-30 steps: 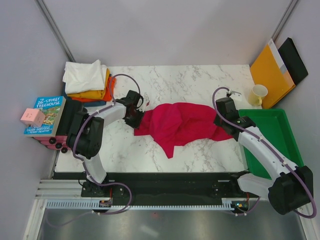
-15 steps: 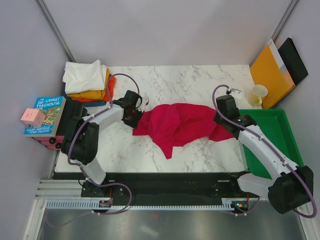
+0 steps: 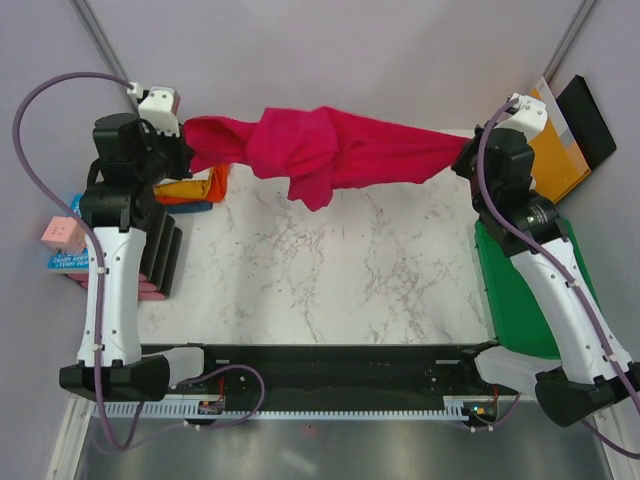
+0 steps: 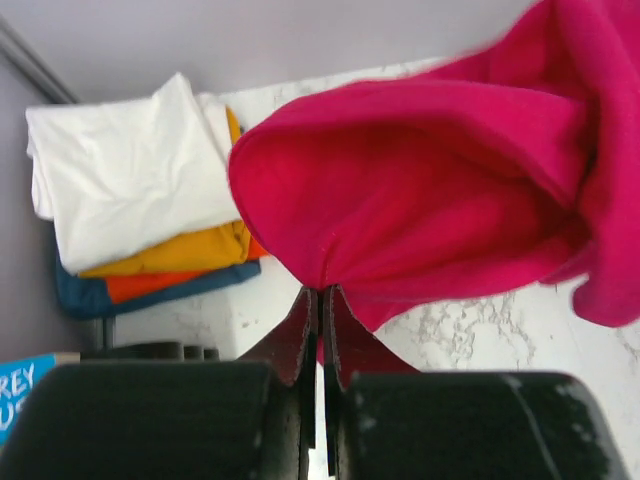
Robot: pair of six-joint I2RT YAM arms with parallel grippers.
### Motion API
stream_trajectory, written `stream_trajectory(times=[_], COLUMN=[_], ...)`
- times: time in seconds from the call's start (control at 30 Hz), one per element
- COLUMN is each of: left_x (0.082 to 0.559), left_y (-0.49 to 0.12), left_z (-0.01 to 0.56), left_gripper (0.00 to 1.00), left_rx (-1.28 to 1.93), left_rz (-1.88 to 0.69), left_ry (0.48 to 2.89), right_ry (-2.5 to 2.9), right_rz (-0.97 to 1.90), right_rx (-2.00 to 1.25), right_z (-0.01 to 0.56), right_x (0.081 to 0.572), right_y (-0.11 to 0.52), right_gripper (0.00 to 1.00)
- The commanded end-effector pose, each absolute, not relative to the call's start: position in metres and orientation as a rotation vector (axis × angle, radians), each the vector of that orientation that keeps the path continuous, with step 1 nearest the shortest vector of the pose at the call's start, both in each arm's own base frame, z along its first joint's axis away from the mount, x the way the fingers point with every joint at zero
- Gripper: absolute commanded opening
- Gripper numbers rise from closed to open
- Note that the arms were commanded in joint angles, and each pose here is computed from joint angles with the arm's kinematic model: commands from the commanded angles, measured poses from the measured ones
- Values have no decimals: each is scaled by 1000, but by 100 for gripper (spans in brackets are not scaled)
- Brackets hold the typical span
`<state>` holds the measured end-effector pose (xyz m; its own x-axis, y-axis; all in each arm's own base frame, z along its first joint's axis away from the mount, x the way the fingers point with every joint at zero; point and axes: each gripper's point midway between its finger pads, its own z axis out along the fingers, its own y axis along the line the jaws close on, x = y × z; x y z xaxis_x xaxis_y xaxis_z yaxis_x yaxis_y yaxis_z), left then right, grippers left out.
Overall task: Fold and stack the t-shirts
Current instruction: Flatten out the tshirt
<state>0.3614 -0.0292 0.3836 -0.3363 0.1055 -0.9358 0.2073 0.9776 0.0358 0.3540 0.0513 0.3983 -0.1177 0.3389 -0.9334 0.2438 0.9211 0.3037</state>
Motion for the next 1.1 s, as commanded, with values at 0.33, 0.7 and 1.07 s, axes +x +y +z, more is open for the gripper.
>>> stream_trajectory(times=[0.33, 0.7, 1.07], left_x=[308, 360, 277], left_y=[6, 18, 3], left_z=[490, 381, 513], left_gripper=[2, 2, 2], left_rx=[180, 39, 124], left_rz=[-88, -245, -102], left_ry=[1679, 1986, 1553], right_ry=[1487, 1711, 1416], right_rz=[109, 32, 76], right_rx=[489, 520, 445], right_z=[473, 399, 506], right_x=[313, 345, 279], right_y=[14, 23, 1], right_gripper=[0, 0, 0])
